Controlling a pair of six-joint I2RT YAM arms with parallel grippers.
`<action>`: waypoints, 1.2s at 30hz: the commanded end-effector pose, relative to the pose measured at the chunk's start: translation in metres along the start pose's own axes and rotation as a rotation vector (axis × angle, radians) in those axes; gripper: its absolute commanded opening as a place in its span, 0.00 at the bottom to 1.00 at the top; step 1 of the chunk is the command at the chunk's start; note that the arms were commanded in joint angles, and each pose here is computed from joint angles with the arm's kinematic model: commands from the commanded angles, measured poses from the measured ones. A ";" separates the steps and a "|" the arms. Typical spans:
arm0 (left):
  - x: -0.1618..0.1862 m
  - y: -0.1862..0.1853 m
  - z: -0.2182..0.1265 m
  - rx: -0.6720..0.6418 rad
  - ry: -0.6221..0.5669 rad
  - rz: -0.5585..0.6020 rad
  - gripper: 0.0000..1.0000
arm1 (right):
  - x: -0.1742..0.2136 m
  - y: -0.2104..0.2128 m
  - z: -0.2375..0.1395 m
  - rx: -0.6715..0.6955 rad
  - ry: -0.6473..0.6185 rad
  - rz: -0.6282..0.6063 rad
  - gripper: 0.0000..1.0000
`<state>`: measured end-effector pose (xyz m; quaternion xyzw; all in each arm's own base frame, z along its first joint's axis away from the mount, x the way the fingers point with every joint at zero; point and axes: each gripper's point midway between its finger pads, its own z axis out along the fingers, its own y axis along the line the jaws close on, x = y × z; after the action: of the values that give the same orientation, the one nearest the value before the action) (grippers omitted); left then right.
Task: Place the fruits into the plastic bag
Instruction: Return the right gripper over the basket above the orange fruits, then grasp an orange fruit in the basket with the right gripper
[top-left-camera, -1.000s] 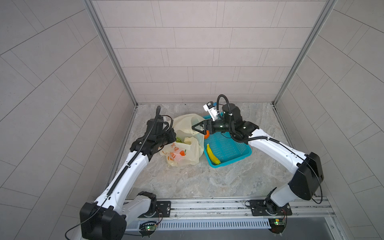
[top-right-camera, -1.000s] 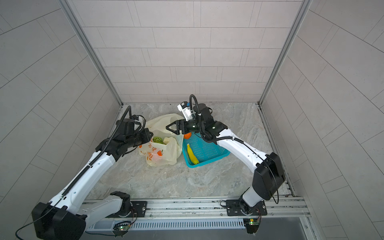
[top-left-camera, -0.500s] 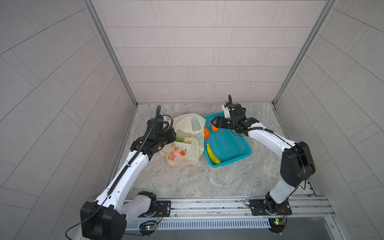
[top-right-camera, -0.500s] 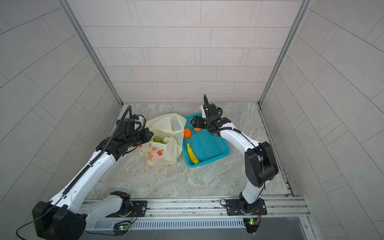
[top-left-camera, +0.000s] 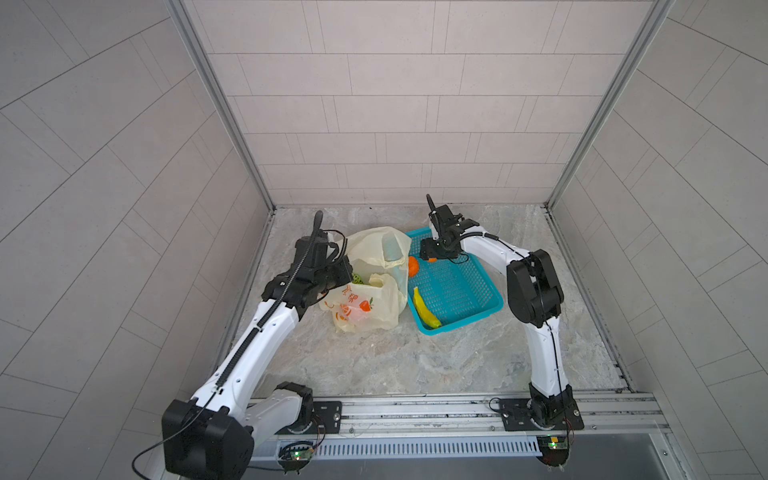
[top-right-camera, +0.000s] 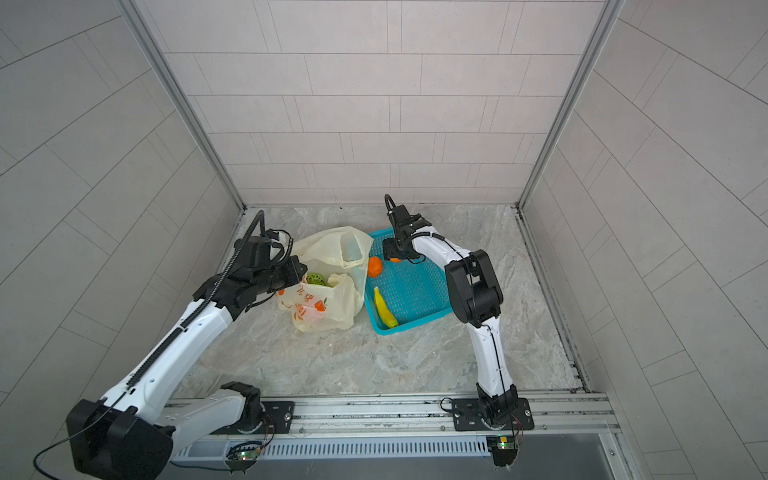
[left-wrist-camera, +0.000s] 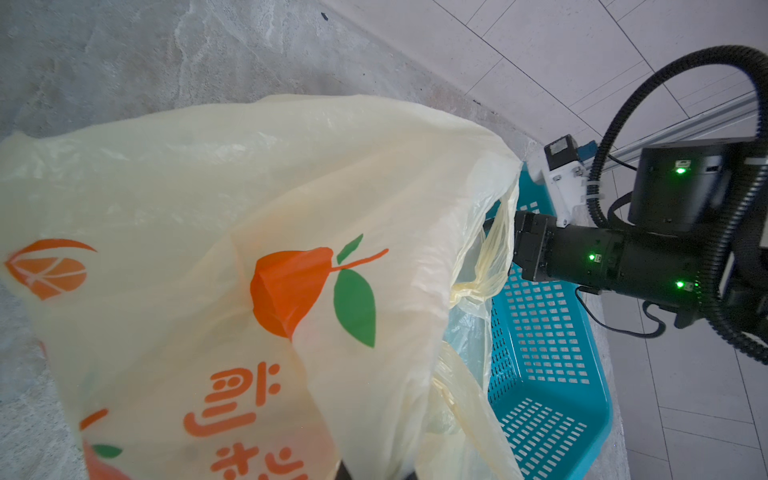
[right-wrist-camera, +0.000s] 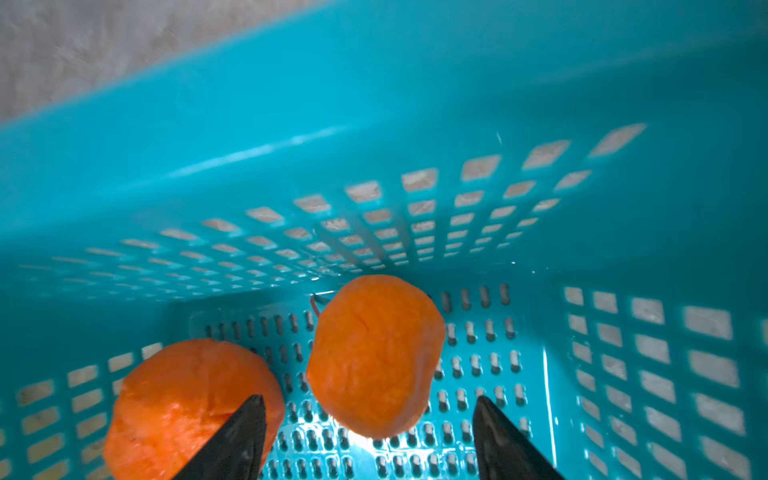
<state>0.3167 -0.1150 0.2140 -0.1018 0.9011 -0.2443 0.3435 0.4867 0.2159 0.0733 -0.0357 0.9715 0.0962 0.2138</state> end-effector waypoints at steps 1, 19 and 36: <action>-0.002 -0.001 -0.002 -0.005 -0.004 0.018 0.00 | 0.001 -0.007 0.000 0.054 0.019 -0.033 0.73; 0.001 0.003 0.006 -0.013 0.017 0.011 0.00 | -0.004 -0.009 0.010 0.078 0.030 -0.089 0.34; 0.000 -0.003 0.005 0.016 0.012 0.010 0.00 | -0.005 0.108 -0.187 -0.375 -0.371 -0.232 0.35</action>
<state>0.3191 -0.1175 0.2049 -0.1002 0.9067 -0.2435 0.3296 0.4217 0.2456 0.2408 -0.1192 0.9045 0.1910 0.3622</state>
